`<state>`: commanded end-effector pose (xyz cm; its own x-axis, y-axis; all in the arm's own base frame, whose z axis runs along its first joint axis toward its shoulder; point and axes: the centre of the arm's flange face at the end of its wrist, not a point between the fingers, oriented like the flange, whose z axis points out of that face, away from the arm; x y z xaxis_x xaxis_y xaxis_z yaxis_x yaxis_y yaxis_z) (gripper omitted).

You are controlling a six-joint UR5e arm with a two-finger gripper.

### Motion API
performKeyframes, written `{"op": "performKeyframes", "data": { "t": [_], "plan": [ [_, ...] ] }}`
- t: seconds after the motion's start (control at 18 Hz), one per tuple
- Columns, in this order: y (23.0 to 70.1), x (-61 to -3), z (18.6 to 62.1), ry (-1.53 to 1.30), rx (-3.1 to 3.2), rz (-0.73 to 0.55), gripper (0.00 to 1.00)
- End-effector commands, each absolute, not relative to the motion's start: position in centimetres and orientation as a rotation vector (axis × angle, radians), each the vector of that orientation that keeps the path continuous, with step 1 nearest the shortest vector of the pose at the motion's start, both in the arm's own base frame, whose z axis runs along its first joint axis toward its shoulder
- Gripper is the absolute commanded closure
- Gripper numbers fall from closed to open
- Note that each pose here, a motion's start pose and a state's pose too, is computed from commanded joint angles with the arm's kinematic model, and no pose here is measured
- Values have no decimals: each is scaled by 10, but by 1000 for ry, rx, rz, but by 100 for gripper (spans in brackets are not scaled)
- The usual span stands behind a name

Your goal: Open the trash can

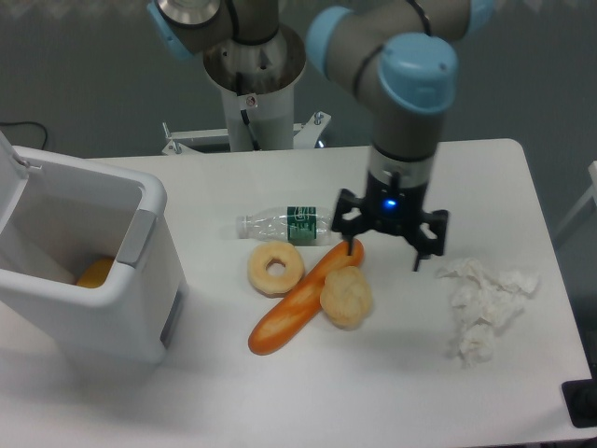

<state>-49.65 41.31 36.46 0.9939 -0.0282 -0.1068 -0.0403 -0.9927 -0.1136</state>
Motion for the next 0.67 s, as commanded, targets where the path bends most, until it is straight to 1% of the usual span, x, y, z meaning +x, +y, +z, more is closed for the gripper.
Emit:
{"op": "performKeyframes", "data": {
  "t": [0.17, 0.33, 0.67],
  "plan": [
    [399, -515, 337, 199, -3086, 143, 0],
    [399, -520, 333, 301, -3082, 143, 0],
    [392, -523, 329, 314, -3084, 135, 0]
  ]
}}
